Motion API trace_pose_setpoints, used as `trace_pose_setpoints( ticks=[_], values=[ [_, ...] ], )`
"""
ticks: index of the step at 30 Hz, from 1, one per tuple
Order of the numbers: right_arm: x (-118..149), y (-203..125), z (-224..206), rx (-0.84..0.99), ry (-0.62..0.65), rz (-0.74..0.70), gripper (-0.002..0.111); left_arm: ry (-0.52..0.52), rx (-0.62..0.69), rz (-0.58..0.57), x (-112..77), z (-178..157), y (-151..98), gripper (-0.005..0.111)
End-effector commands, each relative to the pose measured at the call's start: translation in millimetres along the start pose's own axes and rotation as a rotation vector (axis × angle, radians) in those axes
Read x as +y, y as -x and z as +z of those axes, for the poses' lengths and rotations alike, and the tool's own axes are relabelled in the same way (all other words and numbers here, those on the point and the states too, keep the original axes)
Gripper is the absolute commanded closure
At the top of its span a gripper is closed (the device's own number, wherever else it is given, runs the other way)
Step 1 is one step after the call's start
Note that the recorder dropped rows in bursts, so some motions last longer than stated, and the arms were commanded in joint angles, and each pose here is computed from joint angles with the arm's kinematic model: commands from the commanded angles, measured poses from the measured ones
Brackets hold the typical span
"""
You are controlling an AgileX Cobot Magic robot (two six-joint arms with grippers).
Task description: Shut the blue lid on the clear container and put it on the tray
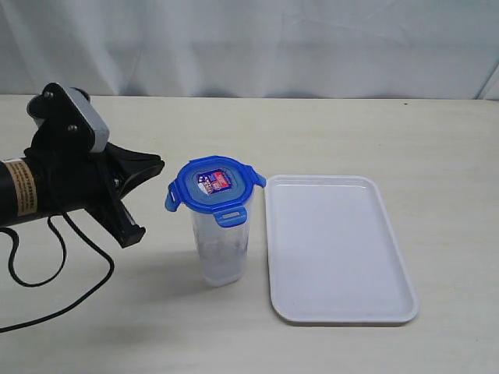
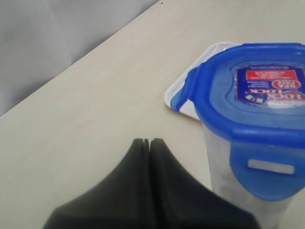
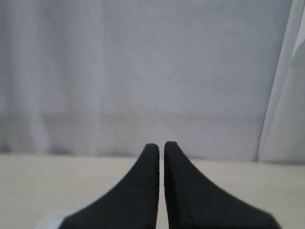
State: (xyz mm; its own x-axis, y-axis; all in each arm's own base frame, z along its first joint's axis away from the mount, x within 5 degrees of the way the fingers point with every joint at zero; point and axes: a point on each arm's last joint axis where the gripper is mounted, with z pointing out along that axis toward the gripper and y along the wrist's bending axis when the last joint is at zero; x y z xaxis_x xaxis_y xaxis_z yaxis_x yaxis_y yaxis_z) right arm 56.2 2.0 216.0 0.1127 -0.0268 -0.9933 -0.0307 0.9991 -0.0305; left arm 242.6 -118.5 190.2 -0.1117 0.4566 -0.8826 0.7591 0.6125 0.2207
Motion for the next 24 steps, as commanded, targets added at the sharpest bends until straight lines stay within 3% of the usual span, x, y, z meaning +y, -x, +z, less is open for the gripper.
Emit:
trace_pose_setpoints(
  ticks=[1,6,14,24],
  values=[
    [-6,21,-3,-0.248,-0.023,0.338,0.104,-0.006,0.017,-0.014,-3.7,-3,-6,0.107],
    [-5,19,-1,-0.224,-0.015,0.38,0.104,-0.003,0.009,-0.022,-3.6,-5,-3,0.107],
    [-1,44,40,0.142,-0.014,0.396,0.104,-0.016,-0.03,-0.02,-4.8,-5,0,0.107],
    [50,15,87,0.528,0.294,0.204,0.104,-0.041,-0.015,-0.021,-8.4,-6,-3,0.107]
  ],
)
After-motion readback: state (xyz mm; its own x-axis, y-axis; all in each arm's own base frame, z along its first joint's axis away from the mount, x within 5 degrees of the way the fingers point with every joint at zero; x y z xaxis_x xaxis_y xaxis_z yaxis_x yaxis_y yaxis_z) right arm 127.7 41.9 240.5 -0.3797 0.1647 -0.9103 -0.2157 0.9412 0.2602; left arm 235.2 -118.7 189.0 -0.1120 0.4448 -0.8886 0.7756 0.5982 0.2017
